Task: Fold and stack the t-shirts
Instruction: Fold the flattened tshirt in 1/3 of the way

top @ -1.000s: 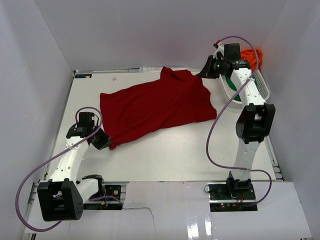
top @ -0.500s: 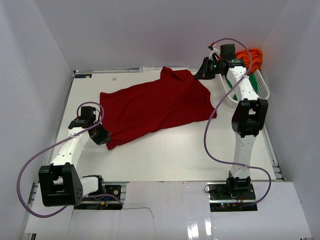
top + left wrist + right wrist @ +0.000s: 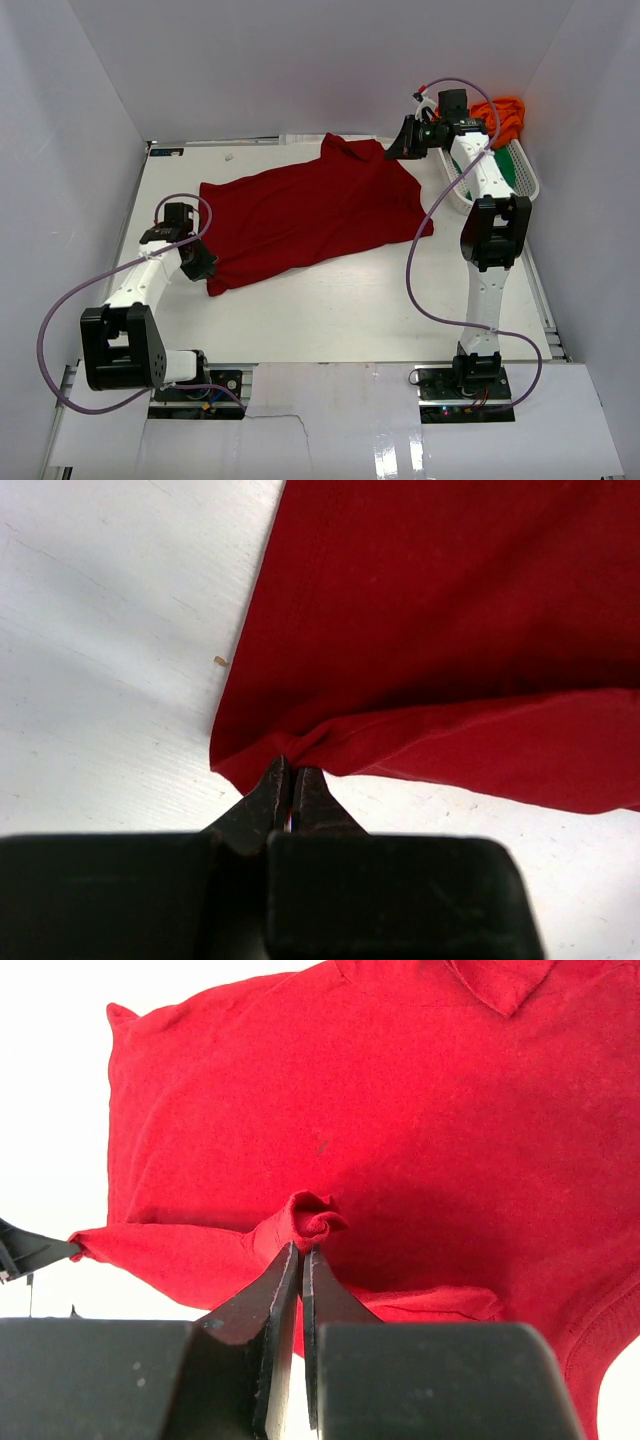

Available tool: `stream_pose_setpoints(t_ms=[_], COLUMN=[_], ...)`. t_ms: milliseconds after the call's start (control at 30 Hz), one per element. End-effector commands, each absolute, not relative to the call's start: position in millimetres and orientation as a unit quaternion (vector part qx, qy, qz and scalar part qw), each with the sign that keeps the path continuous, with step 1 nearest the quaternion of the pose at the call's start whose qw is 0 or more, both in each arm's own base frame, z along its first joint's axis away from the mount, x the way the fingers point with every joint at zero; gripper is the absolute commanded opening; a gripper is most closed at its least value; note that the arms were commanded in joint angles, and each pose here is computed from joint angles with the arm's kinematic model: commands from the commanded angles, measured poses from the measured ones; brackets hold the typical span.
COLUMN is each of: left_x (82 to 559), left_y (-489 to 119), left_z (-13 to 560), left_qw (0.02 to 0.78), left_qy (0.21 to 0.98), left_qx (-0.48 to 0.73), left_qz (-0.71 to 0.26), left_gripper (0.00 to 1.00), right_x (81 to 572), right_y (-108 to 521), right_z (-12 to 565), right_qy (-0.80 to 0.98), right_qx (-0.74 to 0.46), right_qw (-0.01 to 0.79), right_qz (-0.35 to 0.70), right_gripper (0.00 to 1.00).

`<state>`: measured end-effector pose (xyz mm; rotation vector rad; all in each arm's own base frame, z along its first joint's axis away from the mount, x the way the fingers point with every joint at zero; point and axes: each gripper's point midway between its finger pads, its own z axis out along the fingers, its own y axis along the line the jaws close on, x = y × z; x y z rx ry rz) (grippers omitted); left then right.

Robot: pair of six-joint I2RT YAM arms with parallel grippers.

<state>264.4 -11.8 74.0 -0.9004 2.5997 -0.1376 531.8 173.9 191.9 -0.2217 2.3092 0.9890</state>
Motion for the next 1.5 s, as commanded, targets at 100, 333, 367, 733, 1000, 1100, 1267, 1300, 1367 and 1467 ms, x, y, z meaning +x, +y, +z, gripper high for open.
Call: stream_pose_setpoints(t_ms=[100,333,367,733,1000,1100,1267,1300,1367,1467], left_x=[284,295,297,314,316,315,314,314,313,311], left_y=[-5,1,2,5,6,6,5,5,4,4], left_z=[79,85,87,91,81,81,85,85,82,80], left_qw=[0.221,0.232,0.236,0.244,0.235,0.237,0.243,0.242,0.238,0.233], left_qy=[0.925,0.924,0.923,0.924,0.925,0.924,0.922,0.922,0.924,0.925], left_qx=[-0.308,-0.303,-0.302,-0.293,-0.298,-0.301,-0.301,-0.300,-0.300,-0.299], left_qz=[-0.037,-0.025,-0.025,-0.017,-0.015,-0.013,-0.017,-0.019,-0.019,-0.019], left_gripper=[0.00,0.00,0.00,0.00,0.00,0.00,0.00,0.00,0.00,0.00], right_x=[540,540,541,546,555,554,547,547,544,543], right_y=[178,178,180,186,202,203,196,194,194,191], right_z=[206,201,202,195,206,215,202,198,193,184], right_qy=[0.856,0.856,0.855,0.848,0.815,0.808,0.822,0.824,0.827,0.837], right_qx=[-0.104,-0.107,-0.110,-0.117,-0.142,-0.151,-0.137,-0.133,-0.129,-0.117], right_qw=[0.325,0.321,0.323,0.320,0.333,0.342,0.337,0.332,0.321,0.311], right_qz=[0.389,0.391,0.392,0.406,0.452,0.456,0.439,0.439,0.443,0.434], right_gripper=[0.08,0.08,0.08,0.08,0.08,0.08,0.08,0.08,0.08,0.08])
